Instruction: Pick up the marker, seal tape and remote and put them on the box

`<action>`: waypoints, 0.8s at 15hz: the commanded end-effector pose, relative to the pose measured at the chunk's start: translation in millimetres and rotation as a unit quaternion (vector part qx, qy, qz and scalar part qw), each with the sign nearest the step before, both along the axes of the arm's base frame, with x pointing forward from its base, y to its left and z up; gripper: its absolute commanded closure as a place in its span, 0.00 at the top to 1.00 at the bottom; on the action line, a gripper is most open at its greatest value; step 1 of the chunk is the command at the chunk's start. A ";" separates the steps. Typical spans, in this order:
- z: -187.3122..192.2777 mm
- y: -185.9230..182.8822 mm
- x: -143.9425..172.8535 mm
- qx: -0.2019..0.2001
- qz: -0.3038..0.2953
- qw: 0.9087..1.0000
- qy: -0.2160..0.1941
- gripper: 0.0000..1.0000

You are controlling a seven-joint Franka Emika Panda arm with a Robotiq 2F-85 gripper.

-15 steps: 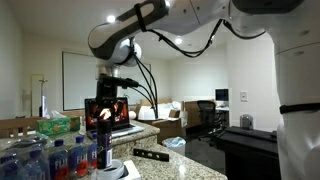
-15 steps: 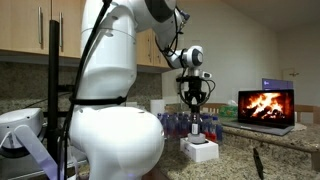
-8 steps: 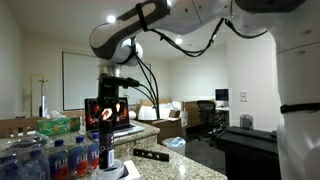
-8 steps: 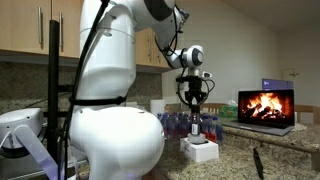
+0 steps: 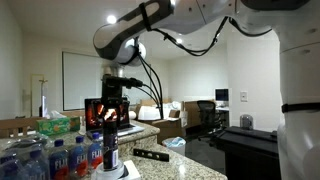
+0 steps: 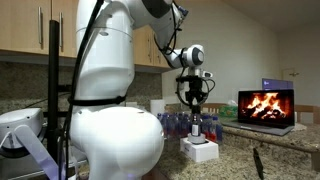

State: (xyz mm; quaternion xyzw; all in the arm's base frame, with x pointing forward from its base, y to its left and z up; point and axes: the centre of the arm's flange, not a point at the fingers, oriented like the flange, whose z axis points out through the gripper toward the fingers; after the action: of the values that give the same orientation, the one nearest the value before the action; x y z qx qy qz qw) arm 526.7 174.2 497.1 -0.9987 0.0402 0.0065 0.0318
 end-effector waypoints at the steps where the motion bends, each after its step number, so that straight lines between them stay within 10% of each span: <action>1: -0.2 -5.4 -10.5 -0.004 -0.013 1.000 0.004 0.31; 12: -7.3 -3.3 -6.9 -0.004 -0.008 1.000 0.003 0.31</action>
State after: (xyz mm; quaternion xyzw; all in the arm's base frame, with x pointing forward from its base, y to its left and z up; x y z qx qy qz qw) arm 524.4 173.3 488.1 -0.9986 0.0407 0.0153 0.0287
